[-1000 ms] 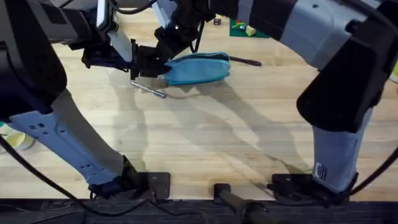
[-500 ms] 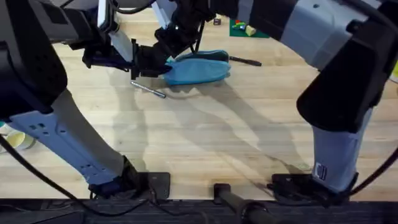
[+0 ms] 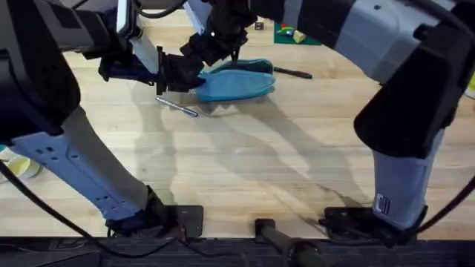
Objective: Unzip the bag, pick up the pens from the table one at a time and place them inside, then zip the bag closed.
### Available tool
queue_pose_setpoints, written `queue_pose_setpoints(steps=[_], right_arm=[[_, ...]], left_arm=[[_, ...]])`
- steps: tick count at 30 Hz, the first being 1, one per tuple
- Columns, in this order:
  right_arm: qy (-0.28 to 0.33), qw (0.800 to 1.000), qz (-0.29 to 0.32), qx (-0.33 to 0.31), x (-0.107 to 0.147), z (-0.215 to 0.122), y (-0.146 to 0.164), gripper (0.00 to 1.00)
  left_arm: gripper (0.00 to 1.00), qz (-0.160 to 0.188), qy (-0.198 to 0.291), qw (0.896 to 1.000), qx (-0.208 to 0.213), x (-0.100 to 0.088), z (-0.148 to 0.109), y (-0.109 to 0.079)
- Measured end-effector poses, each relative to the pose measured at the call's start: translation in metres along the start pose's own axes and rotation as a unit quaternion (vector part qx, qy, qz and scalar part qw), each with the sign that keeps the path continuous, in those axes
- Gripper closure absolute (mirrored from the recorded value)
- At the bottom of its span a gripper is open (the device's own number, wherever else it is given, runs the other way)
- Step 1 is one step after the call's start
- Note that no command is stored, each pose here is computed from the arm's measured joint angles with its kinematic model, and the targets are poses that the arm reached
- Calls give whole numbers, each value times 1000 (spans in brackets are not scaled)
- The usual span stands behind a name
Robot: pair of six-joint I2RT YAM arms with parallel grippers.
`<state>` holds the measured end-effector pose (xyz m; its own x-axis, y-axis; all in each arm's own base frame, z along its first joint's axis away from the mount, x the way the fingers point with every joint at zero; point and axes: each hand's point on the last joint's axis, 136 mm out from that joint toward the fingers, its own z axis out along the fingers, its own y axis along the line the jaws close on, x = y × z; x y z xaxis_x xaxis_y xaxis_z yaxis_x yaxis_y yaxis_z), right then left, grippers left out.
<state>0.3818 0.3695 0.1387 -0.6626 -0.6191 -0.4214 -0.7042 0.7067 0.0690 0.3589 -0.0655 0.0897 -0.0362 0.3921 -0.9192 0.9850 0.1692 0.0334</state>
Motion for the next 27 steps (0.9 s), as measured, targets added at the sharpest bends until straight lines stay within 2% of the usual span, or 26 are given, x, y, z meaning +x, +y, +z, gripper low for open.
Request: queue_pose_setpoints(steps=[3, 4, 5, 9, 10, 17, 25, 27], right_arm=[[7, 1000, 0, 27, 3, 0, -10, 5], [7, 999, 0, 36, 4, -1, -13, 5], [7, 999, 1, 44, 3, -2, -16, 5], [-6, 997, 4, 75, -1, -18, -29, 4], [-12, 997, 4, 81, -3, -24, -31, 5], [-43, 994, 17, 103, -10, -66, -49, 5], [-27, 993, 25, 110, -2, -71, -58, 3], [-24, 993, 25, 110, -2, -76, -57, 3]], left_arm=[[957, 0, 0, 1000, 0, 0, 0, 0], [885, 1, 0, 1000, 0, 0, 0, 0], [760, 2, 0, 1000, -1, 0, 0, 1], [120, 4, 0, 1000, 4, -1, 3, -1], [36, 3, 0, 1000, 5, -1, 4, -1], [8, 10, 1, 1000, 3, -1, 4, 1], [6, 13, 14, 1000, 3, 0, 3, 0], [6, 17, 22, 1000, -1, -5, 0, 1]])
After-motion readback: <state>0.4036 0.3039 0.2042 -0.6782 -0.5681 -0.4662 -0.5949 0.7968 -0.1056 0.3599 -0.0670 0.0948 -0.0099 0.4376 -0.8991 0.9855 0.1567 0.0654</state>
